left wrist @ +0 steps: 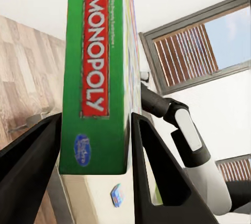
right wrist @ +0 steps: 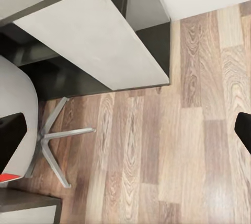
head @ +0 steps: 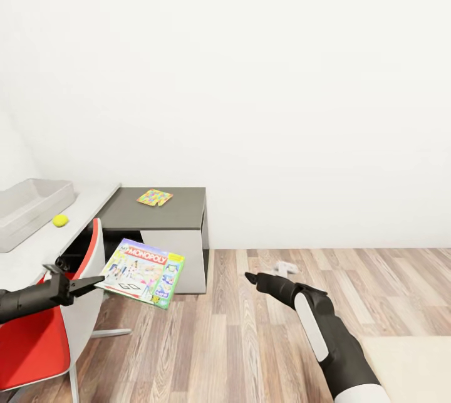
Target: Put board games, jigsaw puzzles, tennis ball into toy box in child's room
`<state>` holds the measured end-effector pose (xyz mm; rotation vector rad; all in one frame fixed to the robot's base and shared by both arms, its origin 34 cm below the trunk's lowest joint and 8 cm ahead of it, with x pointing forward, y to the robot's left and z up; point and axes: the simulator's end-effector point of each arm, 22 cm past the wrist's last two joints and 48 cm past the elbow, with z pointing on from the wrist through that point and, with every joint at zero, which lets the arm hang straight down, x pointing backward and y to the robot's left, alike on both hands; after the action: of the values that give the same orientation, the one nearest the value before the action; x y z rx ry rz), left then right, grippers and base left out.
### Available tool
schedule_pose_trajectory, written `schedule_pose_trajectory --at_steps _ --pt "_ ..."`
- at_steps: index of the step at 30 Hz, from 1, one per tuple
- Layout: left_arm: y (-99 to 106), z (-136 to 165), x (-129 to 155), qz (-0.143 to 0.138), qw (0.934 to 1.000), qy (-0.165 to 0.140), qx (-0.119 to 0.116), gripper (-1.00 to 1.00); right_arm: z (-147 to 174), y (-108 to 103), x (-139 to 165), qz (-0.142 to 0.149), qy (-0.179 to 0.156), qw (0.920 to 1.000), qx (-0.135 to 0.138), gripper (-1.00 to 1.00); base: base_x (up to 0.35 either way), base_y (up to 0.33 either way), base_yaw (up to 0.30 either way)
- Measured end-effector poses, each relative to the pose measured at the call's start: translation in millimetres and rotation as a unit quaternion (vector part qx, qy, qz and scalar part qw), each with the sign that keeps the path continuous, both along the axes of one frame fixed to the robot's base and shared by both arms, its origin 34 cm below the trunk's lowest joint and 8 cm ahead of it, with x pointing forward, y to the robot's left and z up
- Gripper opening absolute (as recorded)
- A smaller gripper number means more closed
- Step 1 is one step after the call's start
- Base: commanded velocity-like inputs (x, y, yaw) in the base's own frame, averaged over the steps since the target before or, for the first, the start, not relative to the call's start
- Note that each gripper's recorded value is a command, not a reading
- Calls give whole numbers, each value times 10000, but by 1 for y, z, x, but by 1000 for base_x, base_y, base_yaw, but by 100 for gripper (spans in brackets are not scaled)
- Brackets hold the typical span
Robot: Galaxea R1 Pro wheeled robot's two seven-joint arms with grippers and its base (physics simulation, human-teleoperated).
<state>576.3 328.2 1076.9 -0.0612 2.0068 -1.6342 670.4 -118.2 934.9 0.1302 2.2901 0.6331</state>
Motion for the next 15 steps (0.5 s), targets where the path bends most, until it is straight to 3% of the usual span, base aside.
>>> schedule_pose_trajectory --at_steps 4,11,15 --pt "-3 17 10 -32 9998 -217 -2 -100 5 2 1 2 -26 10000 -1 100 0 0 0" --pt "-4 20 11 -55 9996 -275 29 -100 5 3 1 7 -29 10000 -11 100 4 -7 0" --pt "-4 21 11 -44 9996 -286 19 -100 5 3 0 14 -31 10000 -22 100 170 -145 102"
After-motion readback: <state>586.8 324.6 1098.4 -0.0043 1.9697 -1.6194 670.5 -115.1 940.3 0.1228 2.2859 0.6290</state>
